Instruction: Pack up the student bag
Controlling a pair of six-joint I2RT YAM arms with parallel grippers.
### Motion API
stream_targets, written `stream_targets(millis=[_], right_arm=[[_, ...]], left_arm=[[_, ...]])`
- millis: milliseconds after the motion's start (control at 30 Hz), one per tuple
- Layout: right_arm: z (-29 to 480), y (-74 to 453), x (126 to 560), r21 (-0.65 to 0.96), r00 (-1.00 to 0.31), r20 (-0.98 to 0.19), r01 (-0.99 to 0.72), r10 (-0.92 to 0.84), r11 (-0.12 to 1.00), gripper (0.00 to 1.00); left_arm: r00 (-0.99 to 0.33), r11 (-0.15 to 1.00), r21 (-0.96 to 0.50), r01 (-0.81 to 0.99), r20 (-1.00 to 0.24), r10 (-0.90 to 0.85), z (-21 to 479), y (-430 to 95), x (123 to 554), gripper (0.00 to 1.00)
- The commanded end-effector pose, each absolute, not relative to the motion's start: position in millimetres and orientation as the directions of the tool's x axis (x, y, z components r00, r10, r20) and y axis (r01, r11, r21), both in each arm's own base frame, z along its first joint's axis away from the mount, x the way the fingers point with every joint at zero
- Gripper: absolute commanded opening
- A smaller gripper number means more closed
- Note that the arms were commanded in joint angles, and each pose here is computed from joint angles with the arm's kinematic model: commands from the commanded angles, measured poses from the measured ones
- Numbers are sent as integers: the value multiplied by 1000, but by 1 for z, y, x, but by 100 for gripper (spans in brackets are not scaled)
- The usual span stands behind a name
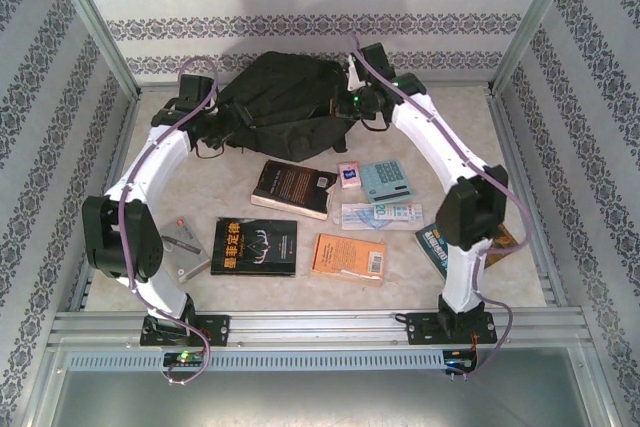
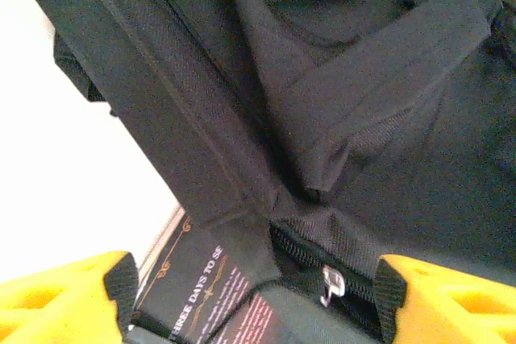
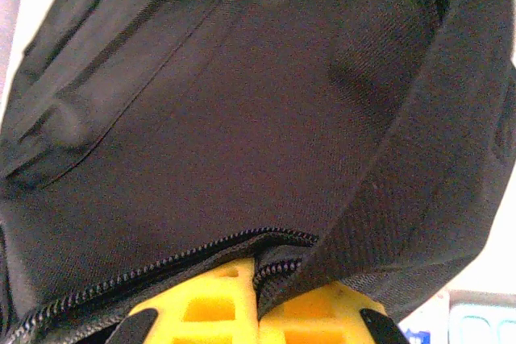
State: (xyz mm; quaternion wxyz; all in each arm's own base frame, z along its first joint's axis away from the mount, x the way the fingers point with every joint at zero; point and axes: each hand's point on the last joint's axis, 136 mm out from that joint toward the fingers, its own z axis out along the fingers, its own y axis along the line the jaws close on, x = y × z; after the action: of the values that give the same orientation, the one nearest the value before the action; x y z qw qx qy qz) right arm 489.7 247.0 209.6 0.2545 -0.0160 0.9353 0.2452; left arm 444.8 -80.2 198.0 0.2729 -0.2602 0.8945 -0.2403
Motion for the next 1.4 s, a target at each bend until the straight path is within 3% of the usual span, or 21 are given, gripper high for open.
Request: stream_targets(millis=[0, 100, 200, 300, 367, 433, 500, 667, 933, 1367], right_arm=[[196, 244, 520, 495, -865, -482, -137, 140, 858, 0], [174, 246, 537, 511, -874, -457, -107, 164, 853, 1], [157, 244, 550, 490, -877, -452, -90, 165, 867, 11], [150, 237, 554, 455, -879, -450, -77, 155, 887, 14], [152, 229, 552, 408, -869, -473, -68, 147, 910, 26], [156, 220, 546, 371, -860, -491, -62, 139, 927, 47], [167, 214, 538, 346, -849, -512, -64, 131, 936, 52], [184, 207, 497, 271, -839, -541, -117, 51, 956, 57], [120, 203, 428, 181, -905, -416, -178, -89, 967, 60], [48, 207, 412, 118, -950, -271, -193, -155, 974, 62]], left_arm=[[-686, 729, -608, -316, -385, -618, 219, -79, 436, 83], [-682, 716, -633, -295, -385, -622, 229, -82, 431, 85], [-684, 699, -661, -274, -376, -625, 234, -87, 426, 85], [-695, 706, -661, -255, -382, -609, 236, -90, 422, 85], [-700, 727, -639, -249, -400, -592, 235, -89, 420, 85], [-703, 739, -628, -243, -411, -580, 234, -90, 417, 85], [-707, 742, -630, -231, -415, -573, 235, -94, 416, 84], [-721, 762, -620, -190, -439, -537, 242, -104, 409, 84], [-717, 761, -632, -146, -462, -522, 248, -108, 404, 82], [-725, 765, -629, -139, -461, -511, 239, -109, 404, 82]])
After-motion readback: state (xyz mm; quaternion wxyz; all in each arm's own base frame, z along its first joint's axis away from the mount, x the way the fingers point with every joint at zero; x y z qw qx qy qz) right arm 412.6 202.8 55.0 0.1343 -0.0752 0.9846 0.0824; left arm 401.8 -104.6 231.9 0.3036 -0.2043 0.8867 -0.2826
